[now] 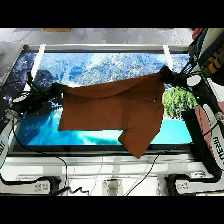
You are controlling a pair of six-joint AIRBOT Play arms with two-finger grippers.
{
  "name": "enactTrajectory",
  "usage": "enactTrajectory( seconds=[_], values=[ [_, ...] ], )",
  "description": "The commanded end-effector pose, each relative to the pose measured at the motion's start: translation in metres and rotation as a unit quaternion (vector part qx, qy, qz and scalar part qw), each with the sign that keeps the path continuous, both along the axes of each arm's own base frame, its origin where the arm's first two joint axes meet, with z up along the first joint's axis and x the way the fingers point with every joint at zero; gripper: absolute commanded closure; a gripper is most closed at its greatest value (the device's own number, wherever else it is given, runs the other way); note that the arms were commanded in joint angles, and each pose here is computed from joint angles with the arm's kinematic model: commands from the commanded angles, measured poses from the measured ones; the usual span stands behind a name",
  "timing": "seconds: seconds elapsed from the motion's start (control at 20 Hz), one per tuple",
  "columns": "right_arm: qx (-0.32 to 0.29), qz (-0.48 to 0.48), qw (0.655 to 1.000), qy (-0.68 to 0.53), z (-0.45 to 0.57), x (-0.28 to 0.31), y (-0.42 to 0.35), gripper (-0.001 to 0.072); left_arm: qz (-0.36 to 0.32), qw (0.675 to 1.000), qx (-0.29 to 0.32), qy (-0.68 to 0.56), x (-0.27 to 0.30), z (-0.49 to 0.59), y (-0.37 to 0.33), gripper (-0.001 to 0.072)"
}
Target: Fold the clothes and pants, and hang the long-sleeved shirts on hangers.
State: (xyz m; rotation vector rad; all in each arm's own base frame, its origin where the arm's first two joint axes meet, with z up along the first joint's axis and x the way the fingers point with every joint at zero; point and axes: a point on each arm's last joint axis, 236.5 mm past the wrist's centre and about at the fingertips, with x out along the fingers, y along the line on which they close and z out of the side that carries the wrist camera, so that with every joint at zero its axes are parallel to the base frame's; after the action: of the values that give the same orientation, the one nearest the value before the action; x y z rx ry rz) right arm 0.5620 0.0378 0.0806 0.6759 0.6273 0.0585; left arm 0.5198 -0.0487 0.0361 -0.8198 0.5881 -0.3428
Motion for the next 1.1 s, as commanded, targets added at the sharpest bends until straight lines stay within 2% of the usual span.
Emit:
enactTrajectory(
  seconds=[0.0,0.05,0.1,0.2,0.25,0.35,0.4,0.45,0.5,0.55,0.6,0.65,0.75,0.8,0.85,0.9,0.95,1.0,1.05],
  values=[
    [-0.025,0.017,0.999,0.008,-0.008,-0.002,0.007,0.0082,0.02,0.999,-0.015,-0.025,0.011,0.006,0.011,0.0011],
    [-0.046,0.027,0.998,0.017,-0.009,-0.009,0.002,0.0104,0.015,0.999,-0.02,-0.032,0.008,0.013,0.016,0.0012],
    [-0.076,0.037,0.996,0.029,-0.009,-0.018,-0.009,0.018,0.012,0.999,-0.019,-0.04,0.004,0.021,0.027,0.0013],
    [-0.137,0.042,0.988,0.06,-0.004,-0.041,-0.044,0.0253,0.009,0.998,0.015,-0.056,-0.013,0.035,0.064,0.0034],
    [-0.166,0.037,0.982,0.083,-0.001,-0.058,-0.069,0.0278,0.004,0.997,0.053,-0.056,-0.026,0.038,0.084,0.0114],
    [-0.214,0.032,0.968,0.13,0.003,-0.095,-0.117,0.0278,-0.02,0.986,0.163,-0.035,-0.063,0.034,0.123,0.0349],
    [-0.229,0.038,0.961,0.154,0.004,-0.115,-0.136,0.0293,-0.034,0.974,0.225,-0.015,-0.084,0.03,0.141,0.0437],
    [-0.235,0.047,0.955,0.176,0.003,-0.134,-0.15,0.034,-0.041,0.956,0.29,0.02,-0.107,0.024,0.163,0.0534],
    [-0.24,0.063,0.948,0.199,0.0,-0.152,-0.16,0.0354,-0.044,0.932,0.354,0.059,-0.13,0.019,0.184,0.064],
    [-0.246,0.091,0.939,0.221,-0.004,-0.171,-0.167,0.0397,-0.052,0.904,0.413,0.094,-0.15,0.017,0.202,0.0696],
    [-0.249,0.124,0.931,0.238,-0.008,-0.189,-0.168,0.0488,-0.048,0.879,0.457,0.126,-0.168,0.019,0.219,0.0696],
    [-0.243,0.149,0.925,0.249,-0.009,-0.203,-0.169,0.0519,-0.041,0.861,0.486,0.148,-0.181,0.024,0.23,0.0696],
    [-0.201,0.162,0.938,0.233,-0.011,-0.215,-0.16,0.0519,-0.016,0.863,0.477,0.165,-0.191,0.033,0.231,0.0694],
    [-0.166,0.177,0.945,0.218,-0.019,-0.224,-0.146,0.0519,-0.004,0.871,0.462,0.168,-0.191,0.034,0.228,0.0665],
    [-0.125,0.189,0.95,0.214,-0.031,-0.236,-0.129,0.0519,-0.001,0.877,0.451,0.166,-0.188,0.033,0.223,0.048],
    [-0.077,0.194,0.953,0.22,-0.047,-0.25,-0.112,0.0513,-0.003,0.881,0.445,0.163,-0.186,0.032,0.218,0.019],
    [-0.033,0.199,0.951,0.233,-0.067,-0.267,-0.093,0.0507,-0.006,0.882,0.443,0.161,-0.184,0.03,0.214,0.0027],
    [-0.009,0.19,0.953,0.237,-0.086,-0.273,-0.081,0.0506,-0.01,0.883,0.441,0.16,-0.183,0.029,0.211,0.0018],
    [0.024,0.18,0.954,0.238,-0.104,-0.277,-0.065,0.0401,-0.012,0.884,0.439,0.159,-0.182,0.028,0.209,0.0018]
  ],
)
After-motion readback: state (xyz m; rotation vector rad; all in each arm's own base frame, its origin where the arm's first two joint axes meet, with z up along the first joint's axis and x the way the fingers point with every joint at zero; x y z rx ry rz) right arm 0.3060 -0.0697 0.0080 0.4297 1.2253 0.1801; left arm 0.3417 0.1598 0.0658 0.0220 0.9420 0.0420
